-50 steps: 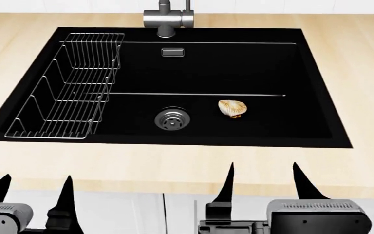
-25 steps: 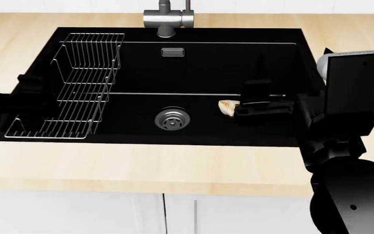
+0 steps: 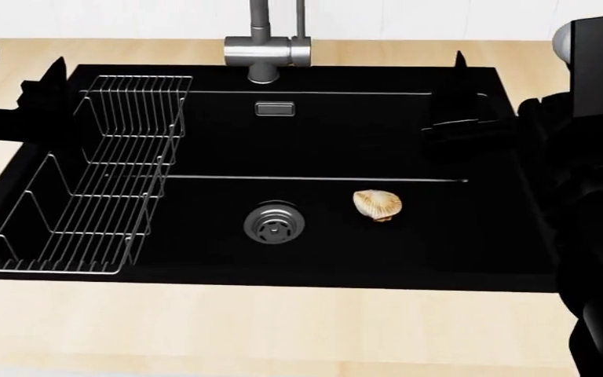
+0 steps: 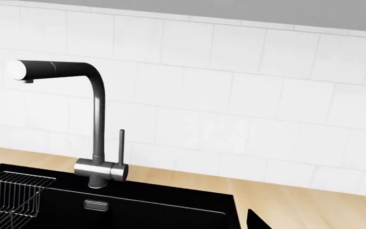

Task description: Turn on the sink faucet.

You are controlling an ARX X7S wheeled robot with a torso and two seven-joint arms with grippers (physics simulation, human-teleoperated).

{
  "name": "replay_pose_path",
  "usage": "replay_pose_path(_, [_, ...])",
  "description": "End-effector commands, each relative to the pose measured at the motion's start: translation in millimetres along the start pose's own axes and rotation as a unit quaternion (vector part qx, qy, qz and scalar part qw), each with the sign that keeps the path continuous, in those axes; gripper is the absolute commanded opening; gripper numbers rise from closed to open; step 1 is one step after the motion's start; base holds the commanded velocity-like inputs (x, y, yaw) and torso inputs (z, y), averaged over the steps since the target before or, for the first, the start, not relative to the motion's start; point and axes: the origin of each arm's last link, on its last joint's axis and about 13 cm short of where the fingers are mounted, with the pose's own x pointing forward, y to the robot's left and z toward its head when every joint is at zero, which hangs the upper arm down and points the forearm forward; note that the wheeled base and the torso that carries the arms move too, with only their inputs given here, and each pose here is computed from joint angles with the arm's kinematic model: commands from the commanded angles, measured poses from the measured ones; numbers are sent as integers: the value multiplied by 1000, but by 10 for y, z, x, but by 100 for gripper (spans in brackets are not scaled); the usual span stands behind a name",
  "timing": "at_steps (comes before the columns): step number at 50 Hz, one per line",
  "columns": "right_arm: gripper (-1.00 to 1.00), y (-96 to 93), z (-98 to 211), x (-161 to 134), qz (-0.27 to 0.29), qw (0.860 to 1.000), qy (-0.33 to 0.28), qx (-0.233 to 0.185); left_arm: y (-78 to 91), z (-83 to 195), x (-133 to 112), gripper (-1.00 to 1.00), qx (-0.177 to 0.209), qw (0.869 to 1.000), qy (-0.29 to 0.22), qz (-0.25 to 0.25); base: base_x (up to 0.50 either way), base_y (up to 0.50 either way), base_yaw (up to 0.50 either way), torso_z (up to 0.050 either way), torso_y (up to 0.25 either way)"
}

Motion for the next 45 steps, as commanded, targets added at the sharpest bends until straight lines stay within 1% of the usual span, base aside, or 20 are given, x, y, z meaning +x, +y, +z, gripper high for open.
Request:
replay_pose_path(1, [100,-75,26,16,-4,1000,9,-8,73,15,55,100,-3,1000,8,6,406,0,0,0,0])
replay_pose_path(2, [100,-84,17,19,-6,1000,12,-11,103,24,81,100,-4,1000,9,9,402,0,0,0,0])
replay_pose_path(5, [100,-78,3,18,-5,1000,15,-16,115,-12,114,100,-2,1000,13,12,402,0,0,0,0])
replay_pose_path(8, [100,-77,-51,42,-6,1000,18,-15,75,-102,153,100,-4,1000,24,8,404,1,0,0,0])
replay_pose_path(10, [100,-71,-74,39,-3,1000,21,-12,61,-96,172,100,-4,1000,23,7,400,6,0,0,0])
replay_pose_path(12, [100,-82,-84,34,-4,1000,22,-10,84,-94,179,100,-3,1000,23,8,400,8,0,0,0])
replay_pose_path(13, [100,-96,-104,38,-12,999,26,-18,96,-102,184,100,-1,1000,24,11,410,8,0,0,0])
replay_pose_path(15, [100,-103,-136,45,-11,999,31,-13,118,-116,189,100,10,999,28,12,408,6,0,0,0])
replay_pose_path(17, [100,-94,-144,47,-12,999,32,-10,141,-99,200,100,9,999,27,17,414,6,0,0,0])
replay_pose_path(22, [100,-83,-149,60,-10,999,32,-5,135,-108,198,100,6,999,27,18,412,4,0,0,0])
replay_pose_path(26, [100,-70,-222,53,-8,999,41,-5,162,-143,190,100,-6,999,26,23,414,5,0,0,4])
replay_pose_path(27, [100,-71,-234,51,-8,999,43,-5,176,-172,187,100,-1,999,31,21,410,8,0,0,0])
replay_pose_path(34, [100,-77,-163,60,-7,999,39,-7,185,-212,190,100,-1,999,37,25,413,4,0,0,0])
replay_pose_path(36, [100,-74,-178,54,-6,999,40,-6,214,-211,177,100,-4,999,36,29,414,2,0,0,0])
replay_pose_path(40, [100,-72,-207,41,-7,999,43,-6,219,-234,177,100,-1,999,39,30,412,8,0,0,0])
replay_pose_path(41, [100,-70,-219,40,-4,999,49,-11,214,-232,178,100,-1,999,38,30,410,8,0,0,10])
replay_pose_path(45, [100,-53,-242,27,6,998,54,-6,230,-244,169,100,-2,999,37,33,412,38,0,0,0])
